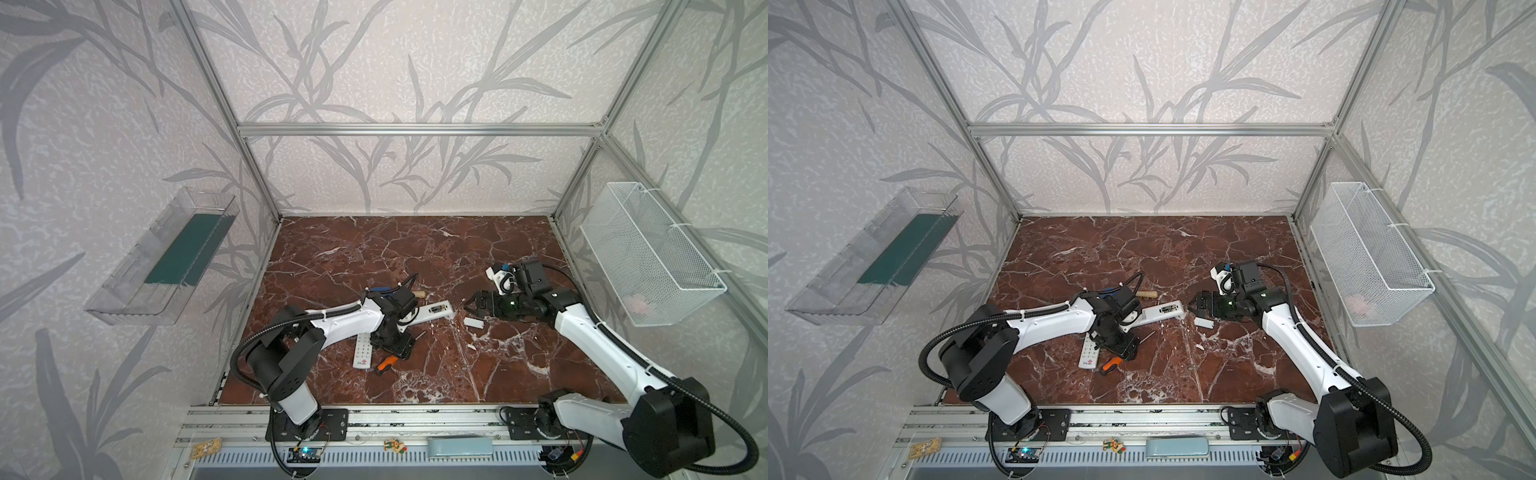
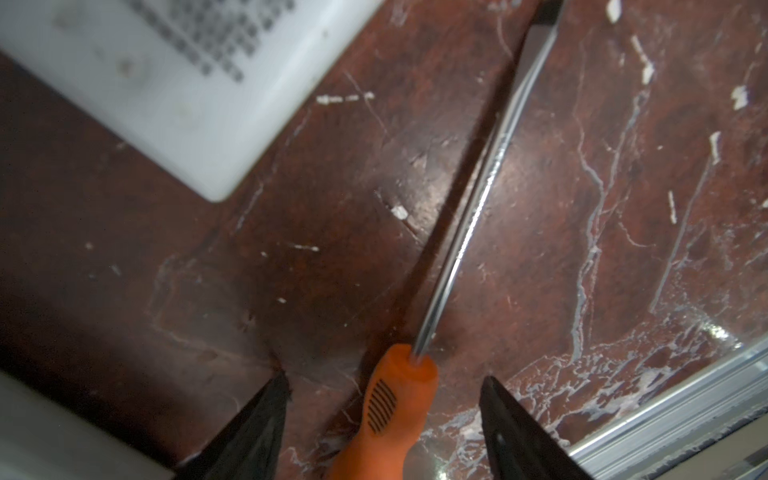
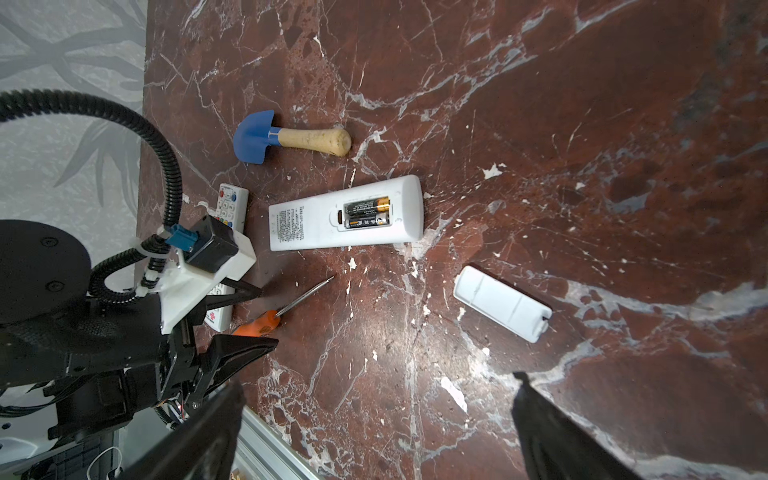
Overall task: Unload the batteries from the remote control
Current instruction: 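Release the white remote with the left gripper and grasp the orange screwdriver handle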
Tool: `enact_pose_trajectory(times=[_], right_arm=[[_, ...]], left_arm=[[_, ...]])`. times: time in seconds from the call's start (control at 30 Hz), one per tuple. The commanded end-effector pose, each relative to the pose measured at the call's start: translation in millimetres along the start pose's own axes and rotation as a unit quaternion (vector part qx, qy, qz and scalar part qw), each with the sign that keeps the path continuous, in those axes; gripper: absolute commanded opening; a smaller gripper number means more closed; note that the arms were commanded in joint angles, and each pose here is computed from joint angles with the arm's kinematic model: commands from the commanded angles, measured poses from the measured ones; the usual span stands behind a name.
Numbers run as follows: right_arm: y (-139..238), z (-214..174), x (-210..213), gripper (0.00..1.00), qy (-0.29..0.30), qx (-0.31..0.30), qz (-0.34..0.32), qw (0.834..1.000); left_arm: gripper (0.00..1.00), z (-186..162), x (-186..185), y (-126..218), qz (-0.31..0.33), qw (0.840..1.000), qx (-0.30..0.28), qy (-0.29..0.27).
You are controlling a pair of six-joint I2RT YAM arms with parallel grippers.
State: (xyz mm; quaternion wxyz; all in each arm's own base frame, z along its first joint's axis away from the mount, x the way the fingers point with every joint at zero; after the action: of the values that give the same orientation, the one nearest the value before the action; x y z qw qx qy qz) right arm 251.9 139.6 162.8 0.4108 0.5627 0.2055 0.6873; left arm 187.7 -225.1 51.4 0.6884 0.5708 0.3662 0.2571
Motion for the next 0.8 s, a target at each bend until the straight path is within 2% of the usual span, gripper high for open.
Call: enact_pose_trajectory(times=[0.0,0.13,0.33,0.43,0.53,0.77], right_arm=[[2,-3,3,0.99,0.003,-0.003,0.008,1.000],[3,-3,3,0.99,0.001,-0.004,0.007,1.000],[6,-5,0,0.99,0.002,-0.010,-0.001,1.000],[8,-6,-1,0.99,0.001,-0.013,-0.005,1.000],[9,-8,-1,0.99,0.000,-0.015,-0.006,1.000],[16,-10,-2,0.99,0.003,-0.024,-0.013,1.000]], left_arm=[[0.65,-4,-5,-4,-0.006,1.000,0.017,-0.012],[0.52,-8,-8,-10,-0.017,0.999,0.029,-0.013],[0.47,-17,-16,-16,-0.036,0.998,0.045,-0.023],[0.40,-20,-21,-16,-0.050,0.997,0.050,-0.024],[0.29,-19,-28,-17,-0.070,0.996,0.051,-0.024],[0.19,-17,-32,-11,-0.080,0.996,0.038,-0.015]])
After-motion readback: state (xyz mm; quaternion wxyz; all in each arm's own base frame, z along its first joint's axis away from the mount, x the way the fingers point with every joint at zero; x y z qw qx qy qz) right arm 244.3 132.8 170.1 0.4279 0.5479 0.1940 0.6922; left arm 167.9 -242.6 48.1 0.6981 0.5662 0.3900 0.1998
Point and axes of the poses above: each gripper's point midway between its finger pads, its own y axis back along the fingers, its own x axis along the line the jaws close on, z = x × y, the point moved 3 cm from there along y, back along the fingers, and after that the axes turned 8 degrees about -y, right-handed, at the moved point
